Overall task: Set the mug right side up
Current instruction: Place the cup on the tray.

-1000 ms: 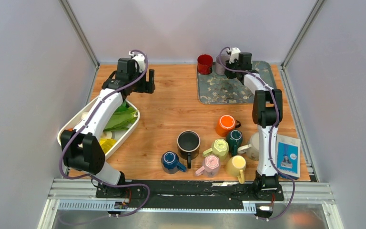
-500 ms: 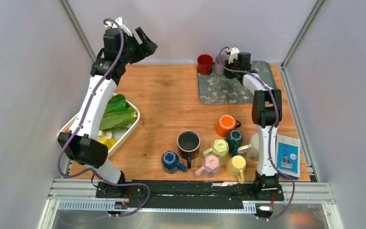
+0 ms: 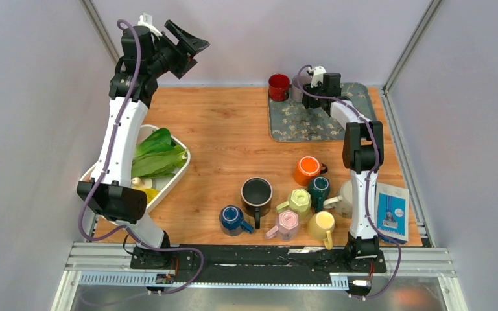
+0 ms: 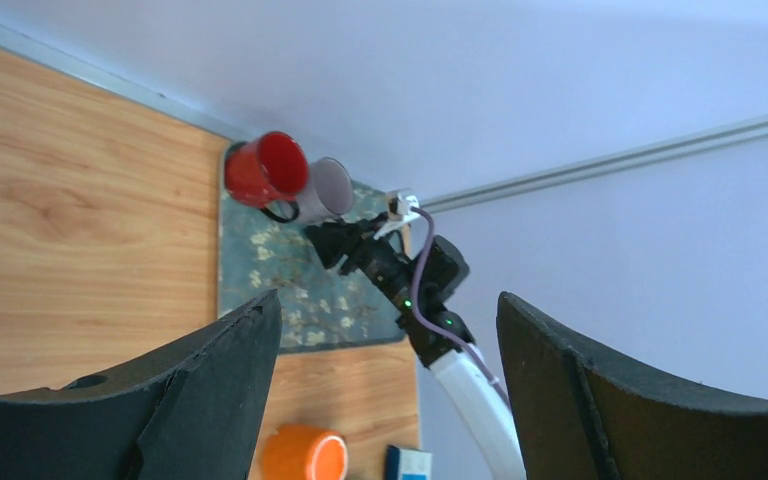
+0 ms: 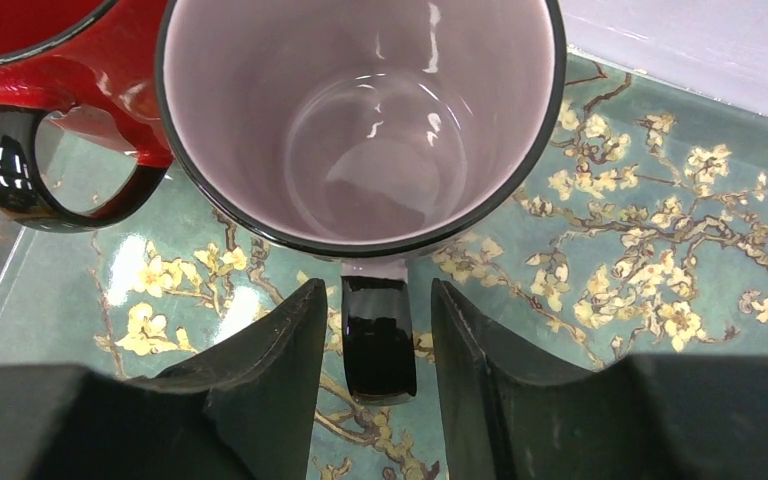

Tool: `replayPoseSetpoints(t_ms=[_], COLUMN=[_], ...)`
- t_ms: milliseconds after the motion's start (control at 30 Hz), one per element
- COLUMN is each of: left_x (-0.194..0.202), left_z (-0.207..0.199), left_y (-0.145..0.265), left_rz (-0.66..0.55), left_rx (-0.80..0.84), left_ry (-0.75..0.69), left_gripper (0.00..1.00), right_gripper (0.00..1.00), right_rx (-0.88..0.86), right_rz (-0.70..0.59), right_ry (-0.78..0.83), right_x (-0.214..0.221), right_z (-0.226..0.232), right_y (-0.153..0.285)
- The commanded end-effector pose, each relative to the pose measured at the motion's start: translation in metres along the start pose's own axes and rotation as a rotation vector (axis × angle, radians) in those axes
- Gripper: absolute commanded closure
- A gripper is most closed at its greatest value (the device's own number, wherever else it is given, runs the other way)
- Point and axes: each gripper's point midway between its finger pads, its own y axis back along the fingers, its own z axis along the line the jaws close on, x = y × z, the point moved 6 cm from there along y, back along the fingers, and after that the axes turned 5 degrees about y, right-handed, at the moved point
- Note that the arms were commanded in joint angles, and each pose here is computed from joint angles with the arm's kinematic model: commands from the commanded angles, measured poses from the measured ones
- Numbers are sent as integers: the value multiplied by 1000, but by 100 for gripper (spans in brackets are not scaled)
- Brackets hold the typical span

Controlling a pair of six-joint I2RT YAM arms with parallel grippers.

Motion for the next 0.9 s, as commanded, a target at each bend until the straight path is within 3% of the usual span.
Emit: replayPoseSetpoints(t_ms=[0, 667, 733, 767, 800, 867], left_x=[-1, -1, -1, 2, 5, 16], left_z=[-8, -20, -17, -10, -12, 3], left_y=[-1, -2, -1, 0, 2, 4], left_rz=[64, 105, 103, 110, 124, 155], left_rx=[61, 148, 152, 148, 192, 235], left_ry=[114, 168, 144, 106, 66, -36], left_gripper=[14, 14, 14, 14, 14, 14], right_gripper=[54, 50, 41, 30, 6, 0], right_rx=[21, 31, 41, 54, 79, 107], right_rz=[-62, -88, -92, -95, -97, -113], right_ry=[-17, -12, -9, -7, -9, -26], right_x=[-24, -37, -40, -43, -46, -56], right_z=[-5, -5, -7, -8, -10, -13], right_y=[1, 7, 10, 12, 15, 23])
